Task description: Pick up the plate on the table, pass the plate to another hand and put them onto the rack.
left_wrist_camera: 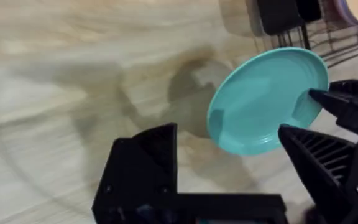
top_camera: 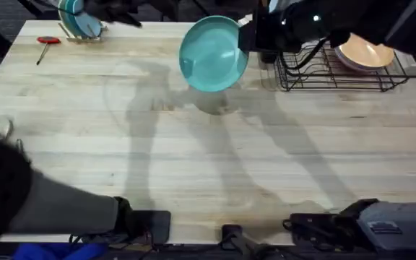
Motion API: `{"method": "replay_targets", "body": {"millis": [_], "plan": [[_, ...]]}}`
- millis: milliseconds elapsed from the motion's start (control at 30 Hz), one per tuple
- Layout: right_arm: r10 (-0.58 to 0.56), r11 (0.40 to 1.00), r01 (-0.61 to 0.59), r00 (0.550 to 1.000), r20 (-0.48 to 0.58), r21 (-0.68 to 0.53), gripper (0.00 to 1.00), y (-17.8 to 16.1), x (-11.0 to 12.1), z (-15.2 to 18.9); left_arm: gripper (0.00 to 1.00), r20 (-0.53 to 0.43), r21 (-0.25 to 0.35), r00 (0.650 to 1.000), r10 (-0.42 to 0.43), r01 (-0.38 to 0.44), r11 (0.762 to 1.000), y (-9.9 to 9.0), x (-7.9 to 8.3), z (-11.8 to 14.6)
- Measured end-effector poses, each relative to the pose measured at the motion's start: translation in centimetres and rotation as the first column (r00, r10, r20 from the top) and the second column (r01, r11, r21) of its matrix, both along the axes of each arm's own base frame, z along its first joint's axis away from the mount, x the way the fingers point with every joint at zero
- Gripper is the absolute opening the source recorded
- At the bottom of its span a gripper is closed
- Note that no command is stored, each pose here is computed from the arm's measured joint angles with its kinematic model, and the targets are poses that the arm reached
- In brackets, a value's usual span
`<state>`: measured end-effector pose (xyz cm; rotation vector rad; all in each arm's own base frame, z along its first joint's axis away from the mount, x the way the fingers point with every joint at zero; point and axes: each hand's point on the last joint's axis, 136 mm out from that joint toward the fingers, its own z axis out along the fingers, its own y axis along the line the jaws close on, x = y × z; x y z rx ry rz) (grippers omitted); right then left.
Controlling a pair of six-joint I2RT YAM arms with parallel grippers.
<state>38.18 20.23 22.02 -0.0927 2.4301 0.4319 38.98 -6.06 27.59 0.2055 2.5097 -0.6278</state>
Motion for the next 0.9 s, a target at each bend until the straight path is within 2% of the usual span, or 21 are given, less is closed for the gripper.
{"method": "replay_targets", "body": {"millis": [200, 367, 533, 733, 900], "plan": [[0.079, 0.991, -0.065, 0.990, 0.115, -0.119, 0.030, -1.0, 0.5, 1.8, 0.995, 0.209, 0.127, 0.976, 0.059, -0.087, 0.988, 2.0, -2.5, 6.0], [0.162, 0.974, -0.120, 0.962, 0.219, -0.193, 0.030, -1.8, -0.2, 5.0, 0.995, 0.317, 0.181, 0.944, 0.095, -0.159, 0.971, 3.2, -4.6, 9.3], [0.224, 0.955, -0.153, 0.934, 0.278, -0.255, 0.030, -2.5, -0.6, 6.7, 0.994, 0.331, 0.204, 0.937, 0.109, -0.184, 0.962, 3.7, -5.4, 9.8], [0.303, 0.920, -0.181, 0.890, 0.339, -0.348, 0.030, -3.1, -0.7, 8.4, 0.994, 0.318, 0.212, 0.941, 0.115, -0.188, 0.959, 3.9, -5.5, 9.5], [0.291, 0.886, -0.081, 0.863, 0.412, -0.457, 0.028, -6.2, 0.8, 10.5, 0.994, 0.322, 0.212, 0.940, 0.115, -0.190, 0.959, 3.9, -5.5, 9.6]]}}
